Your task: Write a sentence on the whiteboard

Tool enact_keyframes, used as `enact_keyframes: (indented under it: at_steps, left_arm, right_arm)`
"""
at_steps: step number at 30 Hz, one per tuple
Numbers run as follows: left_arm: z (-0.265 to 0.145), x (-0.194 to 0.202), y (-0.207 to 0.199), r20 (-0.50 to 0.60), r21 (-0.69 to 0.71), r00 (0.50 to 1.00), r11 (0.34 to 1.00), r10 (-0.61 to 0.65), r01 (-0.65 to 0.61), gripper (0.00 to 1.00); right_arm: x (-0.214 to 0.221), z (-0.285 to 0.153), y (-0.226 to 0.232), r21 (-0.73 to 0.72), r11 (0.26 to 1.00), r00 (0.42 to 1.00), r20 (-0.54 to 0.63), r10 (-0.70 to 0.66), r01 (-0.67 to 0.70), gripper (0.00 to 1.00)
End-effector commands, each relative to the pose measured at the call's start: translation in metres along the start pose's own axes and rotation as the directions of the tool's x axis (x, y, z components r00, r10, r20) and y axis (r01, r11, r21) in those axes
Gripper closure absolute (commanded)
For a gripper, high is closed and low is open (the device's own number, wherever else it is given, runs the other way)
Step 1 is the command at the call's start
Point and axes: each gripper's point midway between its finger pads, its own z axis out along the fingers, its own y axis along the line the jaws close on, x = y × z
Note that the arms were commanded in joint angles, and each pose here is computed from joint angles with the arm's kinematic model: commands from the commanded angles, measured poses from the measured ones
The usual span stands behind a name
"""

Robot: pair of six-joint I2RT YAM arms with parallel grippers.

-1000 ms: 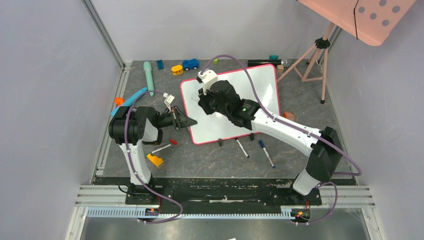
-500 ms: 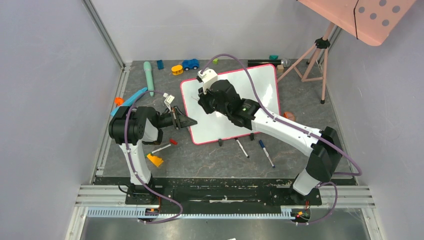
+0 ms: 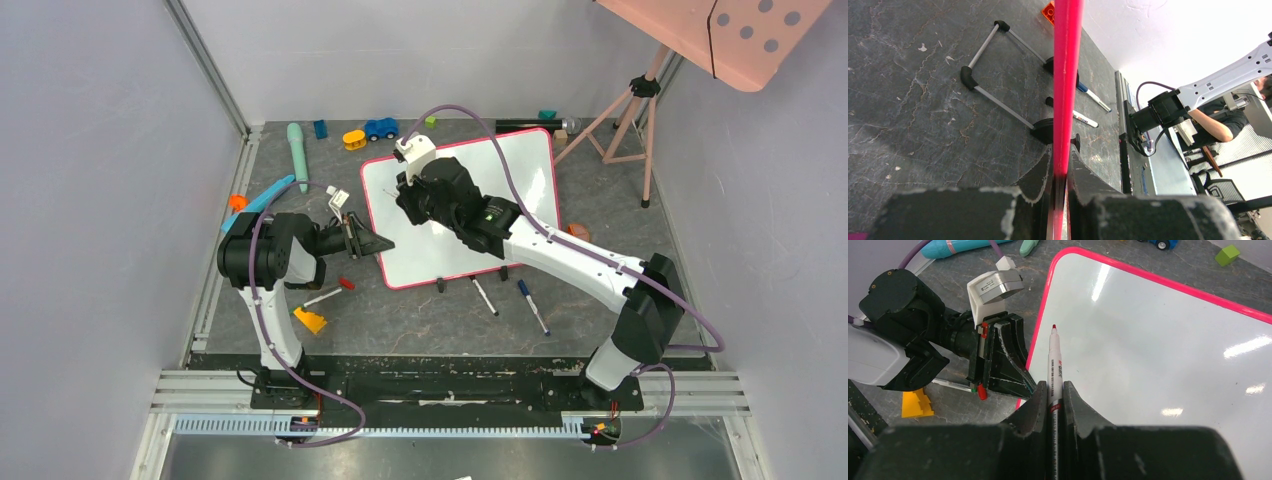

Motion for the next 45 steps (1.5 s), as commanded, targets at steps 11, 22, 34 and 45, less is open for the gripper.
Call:
enact_keyframes:
  at_steps: [11, 22, 34, 45]
  left_arm:
    - [0.004, 0.021, -0.001, -0.042, 0.035, 0.998, 0.998, 0.048, -0.047, 0.98]
    - [0.004, 0.021, -0.002, -0.043, 0.035, 0.998, 0.998, 0.048, -0.046, 0.98]
    - [0.004, 0.022, -0.002, -0.044, 0.035, 0.998, 0.998, 0.046, -0.044, 0.98]
    - [0.004, 0.022, -0.002, -0.045, 0.036, 0.998, 0.998, 0.046, -0.044, 0.98]
  right_arm:
    - [-0.036, -0.007, 0.001, 0.002, 1.000, 0.996, 0.093, -0.002, 0.001, 1.00]
    - [-0.033, -0.009, -0.002, 0.010, 1.000, 0.996, 0.090, -0.003, 0.002, 1.00]
    - [-0.041, -0.017, -0.008, 0.042, 0.999, 0.993, 0.113, -0.021, 0.016, 1.00]
    - [-0.041, -0.039, -0.027, 0.116, 0.993, 0.989, 0.141, -0.045, 0.029, 1.00]
